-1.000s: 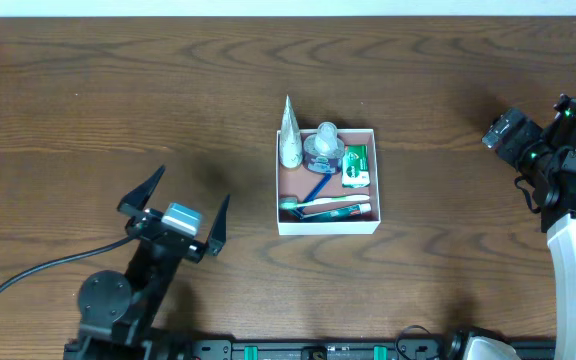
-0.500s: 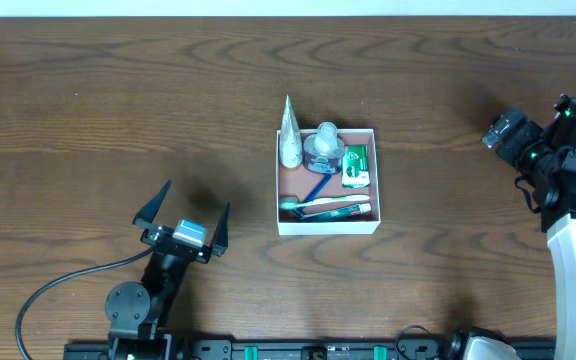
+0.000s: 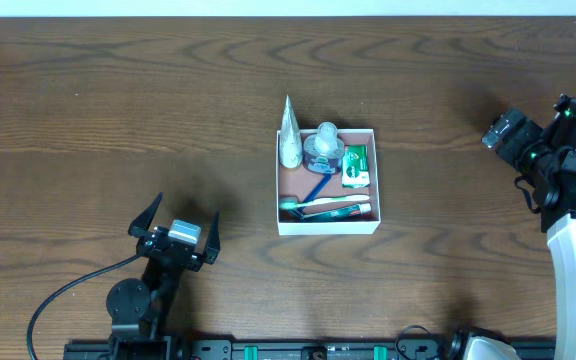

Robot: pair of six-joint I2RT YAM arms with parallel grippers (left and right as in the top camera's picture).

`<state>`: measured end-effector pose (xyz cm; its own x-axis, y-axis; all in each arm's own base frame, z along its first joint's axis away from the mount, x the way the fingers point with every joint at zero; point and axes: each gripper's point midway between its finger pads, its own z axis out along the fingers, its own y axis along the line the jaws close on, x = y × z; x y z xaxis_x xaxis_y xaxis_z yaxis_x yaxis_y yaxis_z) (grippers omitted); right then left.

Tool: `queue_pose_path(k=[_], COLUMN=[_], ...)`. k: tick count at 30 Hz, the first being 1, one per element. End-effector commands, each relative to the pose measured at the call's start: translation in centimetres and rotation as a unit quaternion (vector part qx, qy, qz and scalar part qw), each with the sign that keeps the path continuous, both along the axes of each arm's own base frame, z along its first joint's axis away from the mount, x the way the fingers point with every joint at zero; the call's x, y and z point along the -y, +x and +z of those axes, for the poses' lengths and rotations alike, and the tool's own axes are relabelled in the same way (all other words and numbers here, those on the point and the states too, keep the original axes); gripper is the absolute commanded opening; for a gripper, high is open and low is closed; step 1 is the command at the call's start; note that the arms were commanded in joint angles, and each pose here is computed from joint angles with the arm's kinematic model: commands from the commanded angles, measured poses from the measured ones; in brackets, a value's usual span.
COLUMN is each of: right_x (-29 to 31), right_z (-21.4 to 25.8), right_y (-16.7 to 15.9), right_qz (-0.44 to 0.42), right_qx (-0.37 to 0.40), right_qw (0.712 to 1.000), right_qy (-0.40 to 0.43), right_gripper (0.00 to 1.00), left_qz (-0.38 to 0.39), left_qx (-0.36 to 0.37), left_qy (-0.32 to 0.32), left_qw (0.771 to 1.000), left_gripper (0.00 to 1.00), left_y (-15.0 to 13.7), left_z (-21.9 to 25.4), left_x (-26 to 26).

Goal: Pack container

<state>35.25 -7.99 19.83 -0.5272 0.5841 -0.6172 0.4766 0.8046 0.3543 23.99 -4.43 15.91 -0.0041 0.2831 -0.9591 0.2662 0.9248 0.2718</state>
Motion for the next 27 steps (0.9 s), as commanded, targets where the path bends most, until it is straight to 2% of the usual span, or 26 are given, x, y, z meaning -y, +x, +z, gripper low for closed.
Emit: queue_pose_path(k=[1, 27], right_x=[0.43, 0.42], right_z=[0.32, 0.3], right_y=[0.01, 0.0], right_qz=[-0.011, -0.011], right_qx=[0.004, 0.004], right_qw=[1.0, 1.0], right_qy=[0.002, 0.002], right_gripper=[0.99, 0.99], left_qz=[0.002, 0.002], left_qx=[-0.025, -0.029], left_qy=[-0.003, -0.003], left_qw=[1.0, 1.0], left_gripper=[0.98, 0.98], left_y=[-0.05, -0.03], left_z=[-1.58, -1.75], left_x=[-0.09, -0.08])
